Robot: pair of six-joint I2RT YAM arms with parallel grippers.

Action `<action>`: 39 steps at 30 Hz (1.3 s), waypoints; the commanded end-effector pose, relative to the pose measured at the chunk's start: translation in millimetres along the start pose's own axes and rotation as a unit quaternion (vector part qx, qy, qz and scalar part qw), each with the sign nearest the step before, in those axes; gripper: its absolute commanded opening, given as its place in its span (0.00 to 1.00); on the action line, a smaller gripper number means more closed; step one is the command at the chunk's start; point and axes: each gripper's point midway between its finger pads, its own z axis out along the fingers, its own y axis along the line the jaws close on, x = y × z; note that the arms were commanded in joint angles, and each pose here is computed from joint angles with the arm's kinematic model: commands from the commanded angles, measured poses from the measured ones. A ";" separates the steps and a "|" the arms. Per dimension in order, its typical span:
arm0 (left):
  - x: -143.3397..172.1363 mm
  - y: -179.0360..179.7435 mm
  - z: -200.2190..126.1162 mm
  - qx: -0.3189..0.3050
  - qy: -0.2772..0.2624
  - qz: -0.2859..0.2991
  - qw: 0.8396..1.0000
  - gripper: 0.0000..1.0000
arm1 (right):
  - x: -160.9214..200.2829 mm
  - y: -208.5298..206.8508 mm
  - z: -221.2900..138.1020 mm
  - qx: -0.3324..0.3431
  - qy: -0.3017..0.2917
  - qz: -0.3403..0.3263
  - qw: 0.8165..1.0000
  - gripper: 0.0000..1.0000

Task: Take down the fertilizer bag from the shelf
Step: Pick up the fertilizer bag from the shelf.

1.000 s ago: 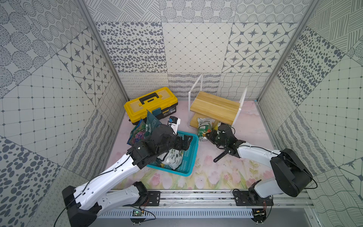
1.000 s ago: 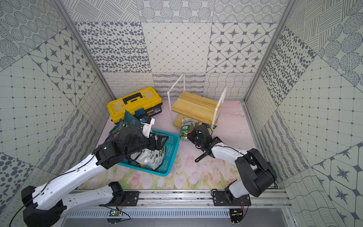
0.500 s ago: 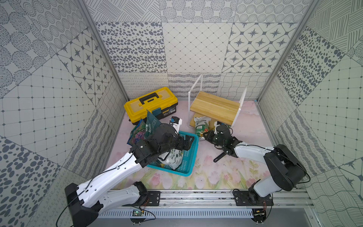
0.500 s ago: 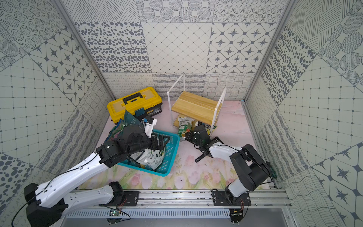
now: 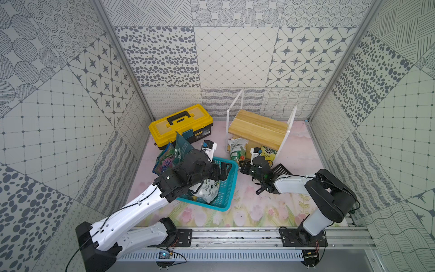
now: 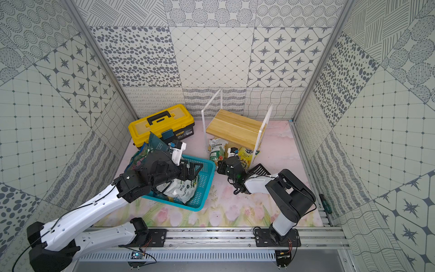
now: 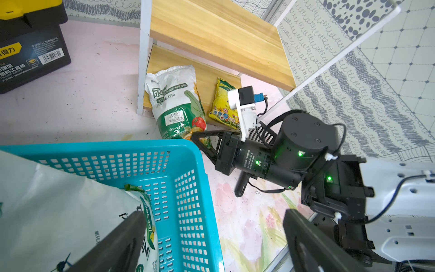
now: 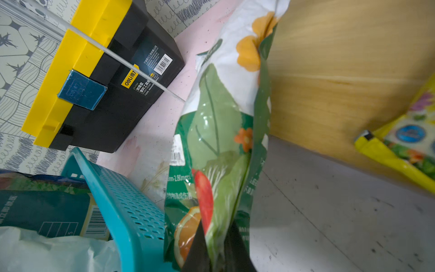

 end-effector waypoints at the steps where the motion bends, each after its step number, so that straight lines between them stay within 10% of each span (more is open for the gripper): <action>1: -14.9 1.6 -3.1 -0.001 -0.033 -0.008 0.999 0.97 | -30.5 19.4 -11.3 -0.017 -0.081 -0.036 0.996 0.00; 20: -19.4 -4.2 21.7 0.018 -0.012 -0.027 0.999 0.97 | -50.9 55.2 -91.6 -0.065 -0.056 -0.089 0.992 0.00; 39: -17.3 16.0 62.7 0.012 0.060 -0.119 0.991 1.00 | -59.3 97.3 -187.2 -0.195 -0.031 -0.006 0.980 0.00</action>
